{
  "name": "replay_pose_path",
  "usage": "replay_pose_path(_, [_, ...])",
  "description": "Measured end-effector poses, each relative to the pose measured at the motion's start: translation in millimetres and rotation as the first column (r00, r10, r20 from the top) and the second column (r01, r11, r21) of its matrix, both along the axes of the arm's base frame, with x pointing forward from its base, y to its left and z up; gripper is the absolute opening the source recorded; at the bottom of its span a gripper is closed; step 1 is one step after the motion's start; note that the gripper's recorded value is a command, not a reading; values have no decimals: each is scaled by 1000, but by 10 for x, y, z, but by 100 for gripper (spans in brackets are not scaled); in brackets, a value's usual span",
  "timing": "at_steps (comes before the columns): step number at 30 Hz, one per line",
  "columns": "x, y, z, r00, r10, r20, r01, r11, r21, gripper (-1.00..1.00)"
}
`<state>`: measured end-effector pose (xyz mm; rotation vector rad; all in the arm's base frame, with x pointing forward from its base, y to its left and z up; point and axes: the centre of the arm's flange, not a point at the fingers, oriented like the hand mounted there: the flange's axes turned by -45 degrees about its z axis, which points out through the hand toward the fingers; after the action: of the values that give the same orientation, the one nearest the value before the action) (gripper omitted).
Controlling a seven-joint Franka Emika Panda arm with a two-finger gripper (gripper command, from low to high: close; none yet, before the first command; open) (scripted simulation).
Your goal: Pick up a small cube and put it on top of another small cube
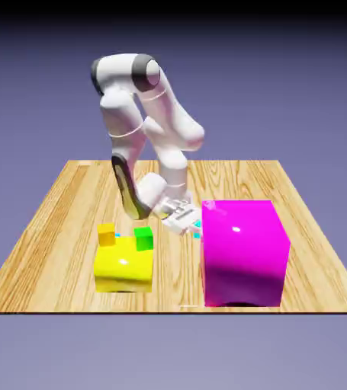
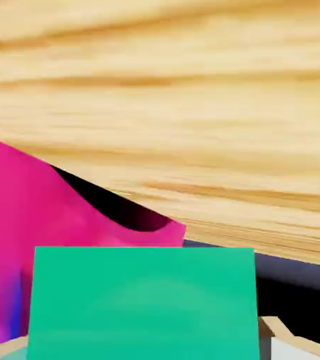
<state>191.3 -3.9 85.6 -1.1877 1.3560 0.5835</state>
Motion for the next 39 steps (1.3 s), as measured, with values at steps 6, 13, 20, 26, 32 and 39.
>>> replay_pose_path(6, [210, -804, 172, 999, 33, -7, -33, 998, -47, -100])
replay_pose_path(13, [166, -1783, 546, 995, 59, -78, -70, 987, -142, -100])
replay_pose_path(20, [282, -2591, 934, 977, 107, -187, -135, 980, -143, -100])
replay_pose_path(26, [630, -3045, 1258, 933, 205, -296, -241, 966, -90, -100])
replay_pose_path(32, [1289, -3097, 1545, 851, 364, -378, -398, 917, -14, -100])
replay_pose_path(39, [2249, -2268, 1449, 752, 593, -286, -592, 799, 101, -100])
